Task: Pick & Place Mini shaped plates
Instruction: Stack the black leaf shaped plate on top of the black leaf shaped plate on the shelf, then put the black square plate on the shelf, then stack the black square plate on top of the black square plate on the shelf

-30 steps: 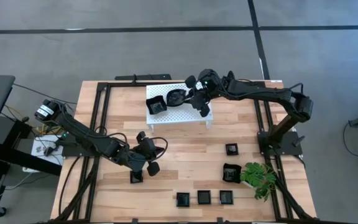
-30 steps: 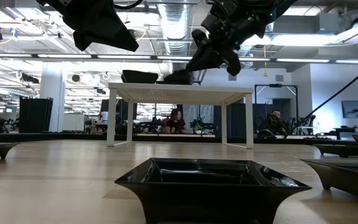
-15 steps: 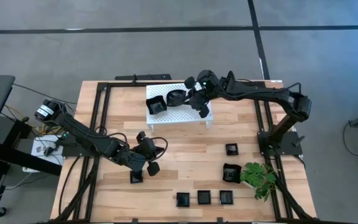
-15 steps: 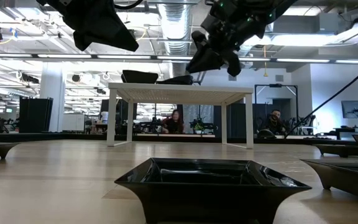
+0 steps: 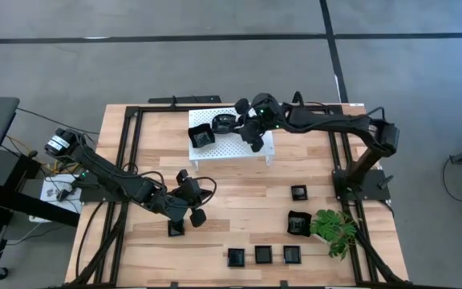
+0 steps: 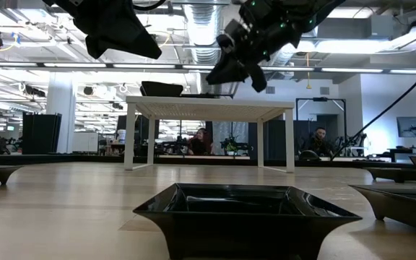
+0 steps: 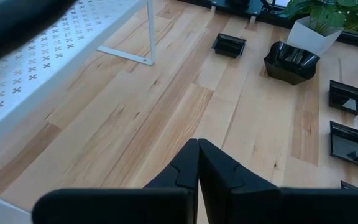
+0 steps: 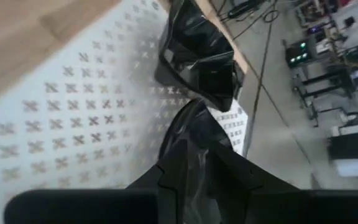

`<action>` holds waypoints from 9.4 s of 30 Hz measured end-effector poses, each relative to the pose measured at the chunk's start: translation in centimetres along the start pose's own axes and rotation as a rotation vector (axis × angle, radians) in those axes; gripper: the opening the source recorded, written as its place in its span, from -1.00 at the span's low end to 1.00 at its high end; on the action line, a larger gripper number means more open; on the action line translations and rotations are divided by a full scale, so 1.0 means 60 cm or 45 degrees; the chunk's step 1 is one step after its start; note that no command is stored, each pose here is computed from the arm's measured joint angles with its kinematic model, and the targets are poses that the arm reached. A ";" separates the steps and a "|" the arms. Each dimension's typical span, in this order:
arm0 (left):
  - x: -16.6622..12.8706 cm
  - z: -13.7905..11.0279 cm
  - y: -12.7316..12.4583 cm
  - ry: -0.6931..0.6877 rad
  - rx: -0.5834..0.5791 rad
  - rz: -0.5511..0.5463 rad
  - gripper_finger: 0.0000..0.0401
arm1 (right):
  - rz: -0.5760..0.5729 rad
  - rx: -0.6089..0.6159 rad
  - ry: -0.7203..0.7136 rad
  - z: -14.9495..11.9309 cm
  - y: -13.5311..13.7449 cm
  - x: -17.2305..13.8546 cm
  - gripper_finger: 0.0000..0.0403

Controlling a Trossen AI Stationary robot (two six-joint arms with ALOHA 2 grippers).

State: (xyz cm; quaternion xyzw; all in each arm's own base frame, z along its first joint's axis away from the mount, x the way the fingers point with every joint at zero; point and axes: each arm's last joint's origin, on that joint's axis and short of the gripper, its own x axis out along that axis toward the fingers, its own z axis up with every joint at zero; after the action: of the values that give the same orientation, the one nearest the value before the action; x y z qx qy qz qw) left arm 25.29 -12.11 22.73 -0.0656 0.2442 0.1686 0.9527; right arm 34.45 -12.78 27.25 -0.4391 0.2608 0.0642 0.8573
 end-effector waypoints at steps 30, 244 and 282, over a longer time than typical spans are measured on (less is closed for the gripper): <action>0.000 0.000 0.000 -0.001 -0.002 -0.002 -0.83 | 0.695 0.583 0.082 0.250 0.215 -0.133 -0.28; 0.000 0.000 -0.001 0.007 -0.005 -0.023 -0.83 | 0.627 1.337 1.236 -0.030 0.337 -0.142 -0.24; 0.000 0.000 -0.001 0.005 -0.004 -0.024 -0.83 | 0.771 1.374 0.889 0.049 0.281 -0.134 -0.97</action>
State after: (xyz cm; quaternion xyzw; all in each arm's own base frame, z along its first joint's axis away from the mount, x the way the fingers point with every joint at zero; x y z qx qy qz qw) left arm 25.34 -12.18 22.75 -0.0696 0.2454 0.1598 0.9536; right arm 23.01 0.70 20.57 0.1435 0.6262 0.0172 0.7661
